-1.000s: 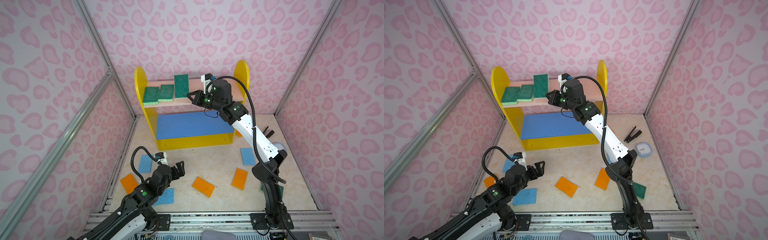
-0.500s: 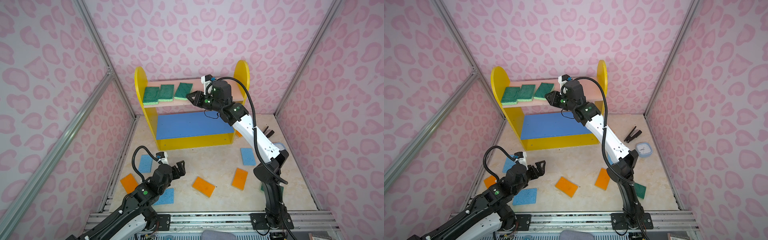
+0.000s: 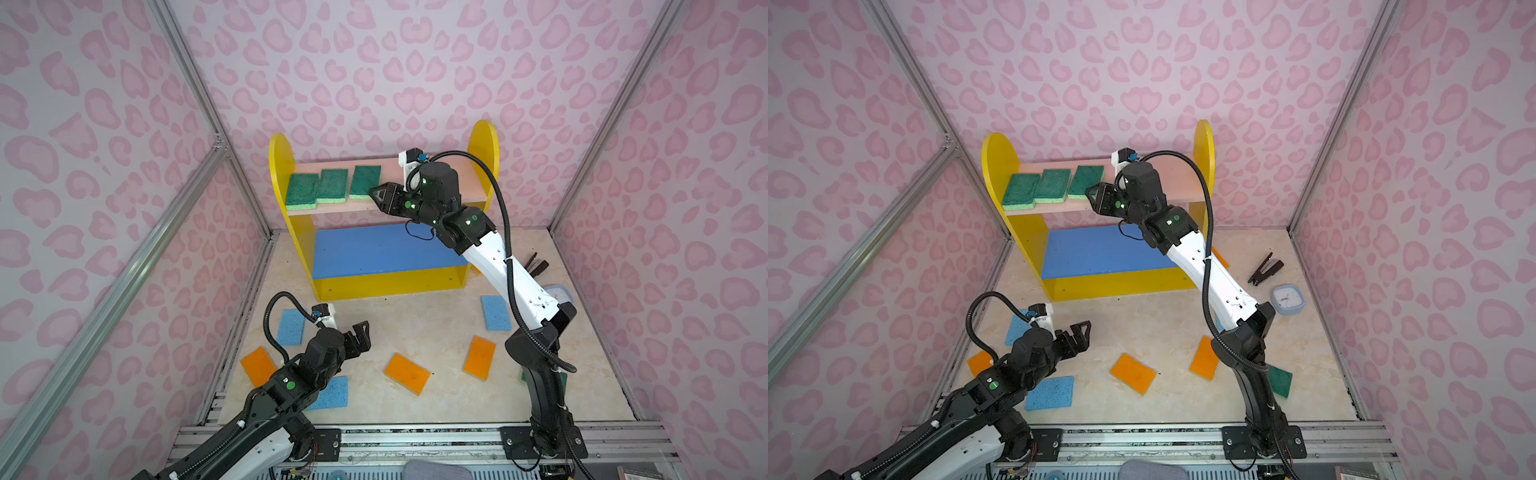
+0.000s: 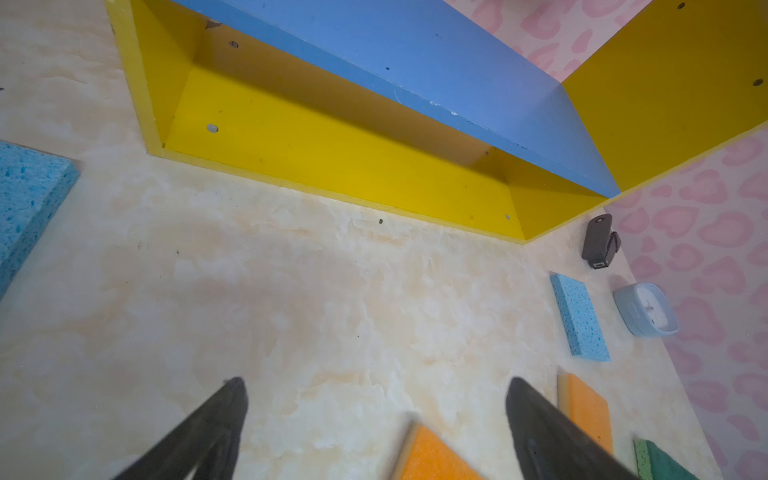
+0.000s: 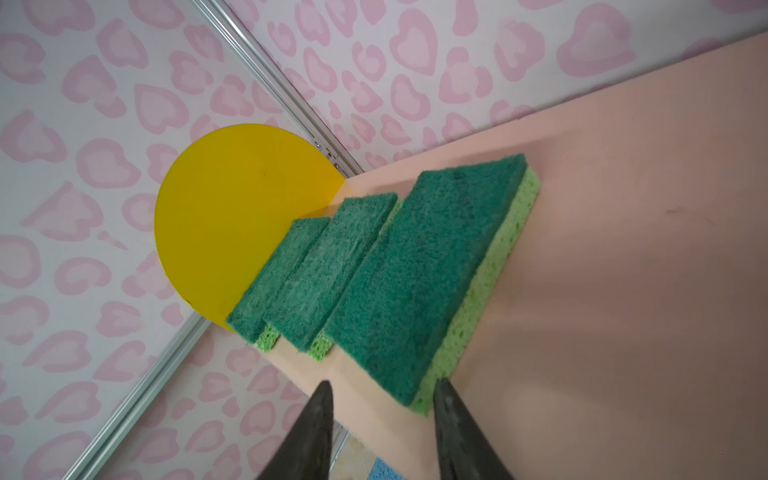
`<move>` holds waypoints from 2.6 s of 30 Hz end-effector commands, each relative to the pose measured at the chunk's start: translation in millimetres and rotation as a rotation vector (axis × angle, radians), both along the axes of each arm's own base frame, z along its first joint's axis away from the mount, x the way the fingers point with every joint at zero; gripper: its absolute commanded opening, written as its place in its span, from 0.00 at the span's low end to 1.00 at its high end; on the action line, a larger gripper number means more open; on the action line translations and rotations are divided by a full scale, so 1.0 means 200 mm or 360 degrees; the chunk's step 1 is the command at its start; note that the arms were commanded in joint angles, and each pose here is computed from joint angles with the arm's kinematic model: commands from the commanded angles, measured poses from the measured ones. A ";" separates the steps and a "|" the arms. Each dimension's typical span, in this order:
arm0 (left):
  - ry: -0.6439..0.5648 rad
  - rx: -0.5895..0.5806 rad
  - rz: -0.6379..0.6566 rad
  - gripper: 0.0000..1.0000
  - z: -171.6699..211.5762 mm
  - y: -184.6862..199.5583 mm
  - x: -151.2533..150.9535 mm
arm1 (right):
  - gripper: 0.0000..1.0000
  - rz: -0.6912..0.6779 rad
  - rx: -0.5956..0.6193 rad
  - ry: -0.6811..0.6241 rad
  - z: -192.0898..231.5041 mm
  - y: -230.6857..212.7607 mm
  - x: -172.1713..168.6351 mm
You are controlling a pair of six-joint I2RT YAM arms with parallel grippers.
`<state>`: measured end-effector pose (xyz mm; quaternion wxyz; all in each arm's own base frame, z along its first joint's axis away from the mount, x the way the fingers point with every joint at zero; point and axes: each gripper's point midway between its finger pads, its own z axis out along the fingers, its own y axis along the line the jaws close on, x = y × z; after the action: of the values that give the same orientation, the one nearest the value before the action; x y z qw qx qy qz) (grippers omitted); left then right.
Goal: Place and organize the cleaning sponges onto the shelf
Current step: 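Open the right gripper and push the sponge against the others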
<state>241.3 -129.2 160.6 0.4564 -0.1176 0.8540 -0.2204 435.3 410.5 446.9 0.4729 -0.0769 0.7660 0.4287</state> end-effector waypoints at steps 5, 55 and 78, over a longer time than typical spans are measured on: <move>-0.0035 -0.0020 0.0002 0.98 0.04 0.00 0.01 | 0.50 -0.0172 -0.0216 -0.0104 -0.05 -0.03 0.04; -0.0049 -0.0042 0.0037 0.98 0.04 0.07 -0.05 | 0.20 -0.0297 -0.0446 -0.0303 -0.11 0.02 0.10; -0.0062 -0.0026 0.0062 0.98 0.07 0.10 -0.06 | 0.17 -0.0144 -0.0356 -0.0286 -0.14 0.03 0.16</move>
<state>228.2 -113.2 170.4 0.4722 -0.1275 0.8420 -0.2276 463.6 417.9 441.3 0.5698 -0.1271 0.7452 0.3224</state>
